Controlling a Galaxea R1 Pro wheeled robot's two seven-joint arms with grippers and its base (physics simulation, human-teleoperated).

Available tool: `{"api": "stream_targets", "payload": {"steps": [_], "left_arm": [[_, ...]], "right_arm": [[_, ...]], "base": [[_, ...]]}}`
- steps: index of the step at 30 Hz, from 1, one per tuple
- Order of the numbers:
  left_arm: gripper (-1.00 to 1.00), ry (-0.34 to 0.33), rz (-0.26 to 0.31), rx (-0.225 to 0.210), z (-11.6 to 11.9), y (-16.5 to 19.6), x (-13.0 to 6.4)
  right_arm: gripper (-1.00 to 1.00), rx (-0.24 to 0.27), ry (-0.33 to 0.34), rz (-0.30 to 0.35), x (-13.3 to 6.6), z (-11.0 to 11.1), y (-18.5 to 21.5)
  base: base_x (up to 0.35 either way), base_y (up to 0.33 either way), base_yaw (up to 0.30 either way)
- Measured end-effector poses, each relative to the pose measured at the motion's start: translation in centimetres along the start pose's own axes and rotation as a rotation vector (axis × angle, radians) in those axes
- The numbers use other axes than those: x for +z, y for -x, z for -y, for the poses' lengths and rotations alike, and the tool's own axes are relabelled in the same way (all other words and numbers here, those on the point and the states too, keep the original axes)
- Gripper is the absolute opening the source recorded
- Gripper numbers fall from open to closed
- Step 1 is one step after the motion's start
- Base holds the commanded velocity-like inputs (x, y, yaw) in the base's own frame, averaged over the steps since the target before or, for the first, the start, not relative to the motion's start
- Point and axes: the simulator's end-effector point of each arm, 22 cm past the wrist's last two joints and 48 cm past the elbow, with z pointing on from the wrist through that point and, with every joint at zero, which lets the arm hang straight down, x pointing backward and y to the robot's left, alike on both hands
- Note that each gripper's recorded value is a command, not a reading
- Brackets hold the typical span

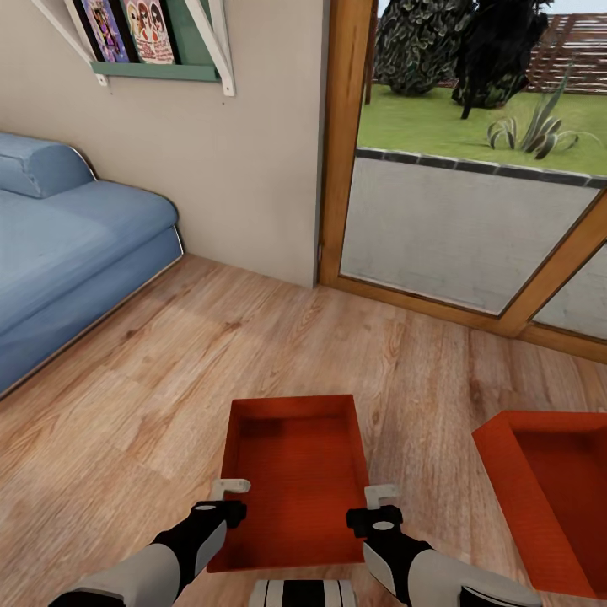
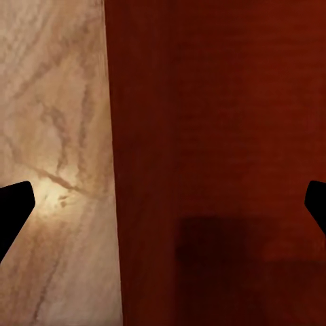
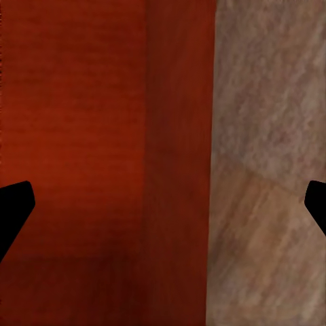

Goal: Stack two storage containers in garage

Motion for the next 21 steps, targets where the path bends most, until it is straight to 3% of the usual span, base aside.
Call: {"api": "stream_targets", "payload": {"steps": [2, 4, 7, 21], "left_arm": [[1.00, 0.010, -0.001, -0.001, -0.8, -0.1, 0.1], [1.00, 0.034, -0.005, -0.016, -2.7, -0.2, 0.3], [1.00, 0.041, -0.012, -0.050, -3.5, -0.3, 0.4], [1.00, 0.035, -0.017, -0.072, -3.2, -0.5, 0.4]], "right_arm": [[1.00, -0.002, 0.000, 0.001, 0.0, 0.0, 0.0], [1.00, -0.004, 0.000, 0.000, 0.0, 0.0, 0.0], [1.00, -0.006, 0.000, -0.002, 0.0, 0.0, 0.0], [1.00, -0.009, 0.000, -0.004, 0.0, 0.0, -0.1]], "base": [[0.000, 0.000, 0.000], [0.000, 0.000, 0.000], [0.000, 0.000, 0.000], [0.000, 0.000, 0.000]]}}
